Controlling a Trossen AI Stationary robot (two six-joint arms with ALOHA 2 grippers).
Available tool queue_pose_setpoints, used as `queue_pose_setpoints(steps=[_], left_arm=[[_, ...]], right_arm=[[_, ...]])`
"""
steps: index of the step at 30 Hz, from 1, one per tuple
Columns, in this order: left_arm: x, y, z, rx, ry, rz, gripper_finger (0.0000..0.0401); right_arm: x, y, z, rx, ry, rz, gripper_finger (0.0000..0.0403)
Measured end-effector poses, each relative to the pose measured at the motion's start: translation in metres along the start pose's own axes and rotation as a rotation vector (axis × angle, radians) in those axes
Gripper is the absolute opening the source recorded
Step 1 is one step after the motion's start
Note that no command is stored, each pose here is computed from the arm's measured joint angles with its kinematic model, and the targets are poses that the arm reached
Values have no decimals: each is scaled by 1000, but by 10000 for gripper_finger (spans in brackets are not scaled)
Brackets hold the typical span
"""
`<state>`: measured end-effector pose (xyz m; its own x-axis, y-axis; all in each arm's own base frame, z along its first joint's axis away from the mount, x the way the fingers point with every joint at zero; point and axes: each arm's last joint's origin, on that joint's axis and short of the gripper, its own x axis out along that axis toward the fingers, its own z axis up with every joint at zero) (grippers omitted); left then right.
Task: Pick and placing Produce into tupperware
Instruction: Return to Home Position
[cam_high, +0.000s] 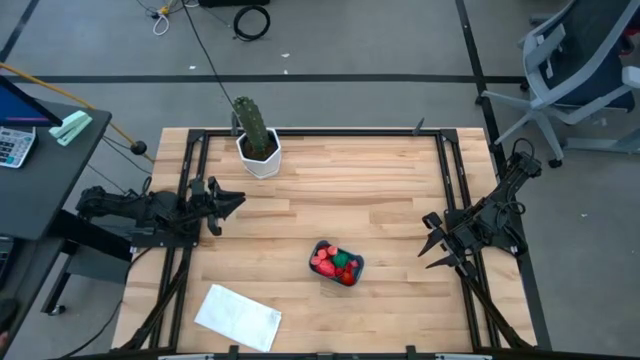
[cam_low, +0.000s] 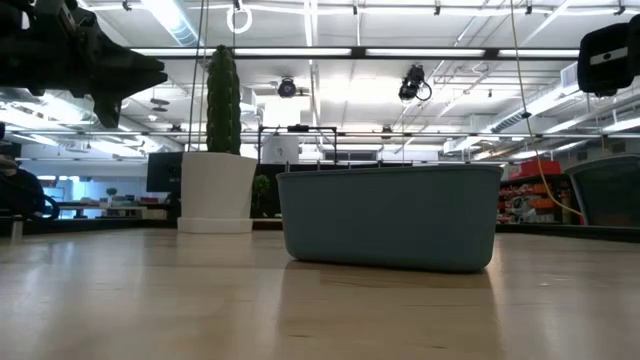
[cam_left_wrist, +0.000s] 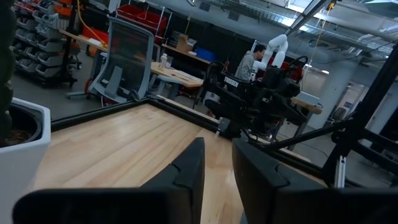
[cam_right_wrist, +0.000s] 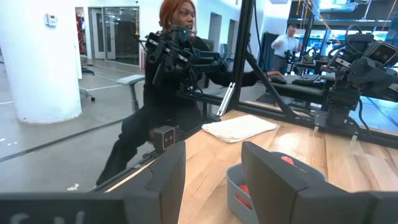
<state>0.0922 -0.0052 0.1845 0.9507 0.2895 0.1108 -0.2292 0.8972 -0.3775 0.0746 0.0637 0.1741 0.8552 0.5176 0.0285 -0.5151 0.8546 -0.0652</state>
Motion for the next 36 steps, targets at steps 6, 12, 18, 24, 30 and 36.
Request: queue_pose_setpoints(steps=[6, 12, 18, 24, 30, 36], left_arm=[[0, 0, 0, 0, 0, 0, 88], [0, 0, 0, 0, 0, 0, 80], [0, 0, 0, 0, 0, 0, 86], [0, 0, 0, 0, 0, 0, 91], [0, 0, 0, 0, 0, 0, 83], [0, 0, 0, 0, 0, 0, 81]], right_arm=[[0, 0, 0, 0, 0, 0, 165], [0, 0, 0, 0, 0, 0, 165], [0, 0, 0, 1, 0, 0, 165], [0, 0, 0, 1, 0, 0, 165], [0, 0, 0, 1, 0, 0, 165], [0, 0, 0, 1, 0, 0, 165]])
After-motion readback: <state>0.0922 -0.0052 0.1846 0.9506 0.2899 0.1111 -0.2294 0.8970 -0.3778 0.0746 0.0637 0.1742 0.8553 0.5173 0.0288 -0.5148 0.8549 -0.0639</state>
